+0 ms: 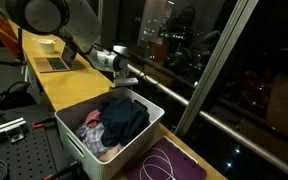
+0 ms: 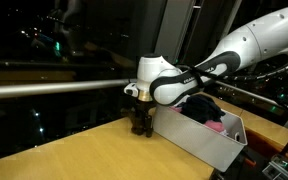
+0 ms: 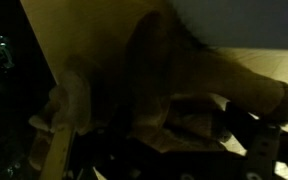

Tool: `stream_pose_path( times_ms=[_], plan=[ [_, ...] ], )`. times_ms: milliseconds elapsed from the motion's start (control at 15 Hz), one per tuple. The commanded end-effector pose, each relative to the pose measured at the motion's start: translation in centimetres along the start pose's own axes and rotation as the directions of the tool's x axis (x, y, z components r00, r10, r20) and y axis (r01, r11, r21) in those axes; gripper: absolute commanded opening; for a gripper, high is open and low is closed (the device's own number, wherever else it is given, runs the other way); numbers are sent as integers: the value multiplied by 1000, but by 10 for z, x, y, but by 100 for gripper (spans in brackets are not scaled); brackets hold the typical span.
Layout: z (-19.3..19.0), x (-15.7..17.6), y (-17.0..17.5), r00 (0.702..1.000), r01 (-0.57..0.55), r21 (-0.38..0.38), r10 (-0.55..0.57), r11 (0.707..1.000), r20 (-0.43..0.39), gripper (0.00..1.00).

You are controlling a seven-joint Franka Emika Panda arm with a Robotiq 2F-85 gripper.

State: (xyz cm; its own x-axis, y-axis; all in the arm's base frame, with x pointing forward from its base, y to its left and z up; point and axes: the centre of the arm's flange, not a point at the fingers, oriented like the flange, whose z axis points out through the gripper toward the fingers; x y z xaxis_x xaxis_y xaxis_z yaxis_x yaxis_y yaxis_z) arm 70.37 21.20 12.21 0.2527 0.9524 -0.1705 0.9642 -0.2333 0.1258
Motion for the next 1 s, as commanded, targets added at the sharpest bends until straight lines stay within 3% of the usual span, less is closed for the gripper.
stream_pose_path(
  times_ms=[0, 600, 933],
  plan=[
    [7, 14, 4, 1000, 24, 10, -24, 1000, 8, 66],
    [-55, 28, -39, 1000, 14, -2, -14, 1000, -25, 1],
    [-104, 10, -64, 998, -39, -6, 38, 999, -47, 0]
  ],
)
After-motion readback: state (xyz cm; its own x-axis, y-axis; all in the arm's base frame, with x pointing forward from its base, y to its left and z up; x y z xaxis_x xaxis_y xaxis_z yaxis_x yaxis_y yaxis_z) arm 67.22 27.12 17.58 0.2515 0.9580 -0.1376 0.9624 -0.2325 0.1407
